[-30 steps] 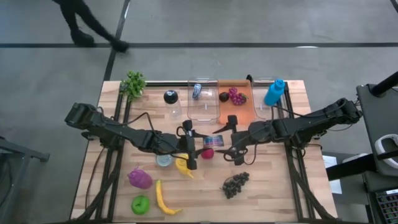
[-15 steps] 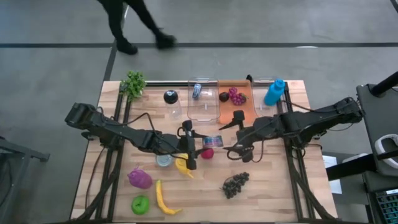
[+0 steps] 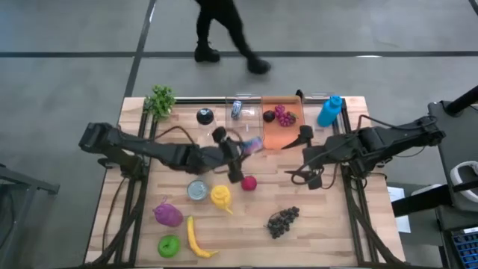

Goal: Pick & Place Food Item
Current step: Put the blue and pink tuna can into the left transparent bin

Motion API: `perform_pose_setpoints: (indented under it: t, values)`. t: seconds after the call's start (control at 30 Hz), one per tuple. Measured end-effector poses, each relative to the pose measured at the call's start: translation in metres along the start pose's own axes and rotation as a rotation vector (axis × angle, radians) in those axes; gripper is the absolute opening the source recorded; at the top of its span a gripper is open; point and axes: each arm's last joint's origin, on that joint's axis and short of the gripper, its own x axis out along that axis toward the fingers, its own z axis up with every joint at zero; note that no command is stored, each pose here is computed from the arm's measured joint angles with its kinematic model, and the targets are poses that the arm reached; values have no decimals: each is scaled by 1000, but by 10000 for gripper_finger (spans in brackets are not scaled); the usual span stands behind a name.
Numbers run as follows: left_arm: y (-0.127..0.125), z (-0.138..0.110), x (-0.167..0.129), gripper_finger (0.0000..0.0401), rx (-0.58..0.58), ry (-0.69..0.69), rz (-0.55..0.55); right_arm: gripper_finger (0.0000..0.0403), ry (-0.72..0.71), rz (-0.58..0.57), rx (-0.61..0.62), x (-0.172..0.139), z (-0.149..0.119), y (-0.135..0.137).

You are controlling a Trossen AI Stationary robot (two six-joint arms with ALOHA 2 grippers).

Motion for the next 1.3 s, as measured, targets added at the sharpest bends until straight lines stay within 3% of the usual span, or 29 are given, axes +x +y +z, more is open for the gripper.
perform_pose_setpoints:
  t: [0.23, 0.43, 0.77, 1.13, 1.3]
  values:
    - [41, 28, 20, 194, -90, 148, 128, 336, 18, -35, -4, -1, -12, 0]
    - [68, 42, 55, 194, -133, 278, 234, 346, 30, -49, -7, 2, -15, 1]
    - [110, 26, 127, 194, -407, 474, 369, 342, 16, -62, -5, 9, -12, 2]
    - [128, -4, 172, 194, -529, 551, 425, 340, 11, -62, -4, 8, -11, 2]
    - [130, -9, 185, 194, -542, 501, 468, 349, 9, -62, -4, 8, -11, 2]
